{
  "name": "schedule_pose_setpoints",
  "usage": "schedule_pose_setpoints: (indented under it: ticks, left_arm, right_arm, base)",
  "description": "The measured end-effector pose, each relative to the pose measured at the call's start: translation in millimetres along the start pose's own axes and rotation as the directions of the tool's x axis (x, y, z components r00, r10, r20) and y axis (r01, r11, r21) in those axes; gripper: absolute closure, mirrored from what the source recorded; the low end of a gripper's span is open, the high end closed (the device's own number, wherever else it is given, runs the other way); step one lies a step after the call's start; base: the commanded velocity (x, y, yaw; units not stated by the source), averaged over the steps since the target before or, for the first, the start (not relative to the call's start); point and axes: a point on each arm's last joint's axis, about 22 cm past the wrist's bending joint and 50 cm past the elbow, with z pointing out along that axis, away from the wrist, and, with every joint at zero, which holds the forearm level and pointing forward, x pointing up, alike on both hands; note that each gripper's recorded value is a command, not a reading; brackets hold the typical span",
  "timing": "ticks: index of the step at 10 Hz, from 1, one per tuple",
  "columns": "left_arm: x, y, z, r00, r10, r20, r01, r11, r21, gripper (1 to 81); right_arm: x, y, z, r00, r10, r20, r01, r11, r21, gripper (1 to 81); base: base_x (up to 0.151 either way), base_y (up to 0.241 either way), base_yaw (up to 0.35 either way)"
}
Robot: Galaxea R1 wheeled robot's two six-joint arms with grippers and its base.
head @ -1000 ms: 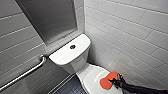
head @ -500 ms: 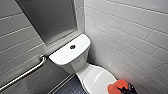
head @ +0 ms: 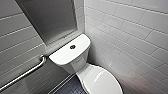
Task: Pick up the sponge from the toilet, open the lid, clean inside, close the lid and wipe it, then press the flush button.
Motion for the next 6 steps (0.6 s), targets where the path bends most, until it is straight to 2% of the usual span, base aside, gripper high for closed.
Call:
schedule_pose_setpoints:
  ticks: [1,2,4,5,6]
  left_arm:
    - [1,3,1,1.000,0.001,-0.001,-0.001,1.000,-0.005,1.0]
    - [2,6,2,1.000,0.003,-0.002,-0.003,1.000,-0.009,1.0]
    - [3,9,4,1.000,0.005,-0.003,-0.005,1.000,-0.014,1.0]
    - [3,10,4,1.000,0.016,-0.003,-0.016,1.000,-0.014,1.0]
    - [3,11,5,1.000,0.020,-0.004,-0.020,1.000,-0.015,1.0]
  right_arm:
    - [-15,31,-23,1.000,0.015,0.021,-0.014,0.999,-0.050,81.1]
    - [-31,46,-43,0.999,0.035,0.040,-0.032,0.997,-0.069,81.1]
    - [-49,30,-57,0.997,0.031,0.075,-0.029,0.999,-0.024,81.1]
    - [-56,16,-63,0.995,0.003,0.104,-0.003,1.000,0.009,81.1]
    - [-68,6,-72,0.987,-0.045,0.157,0.041,0.999,0.033,81.1]
  base:
    - [0.000,0.000,0.000]
    - [0.000,0.000,0.000]
    - [0.000,0.000,0.000]
    - [0.000,0.000,0.000]
    - [0.000,0.000,0.000]
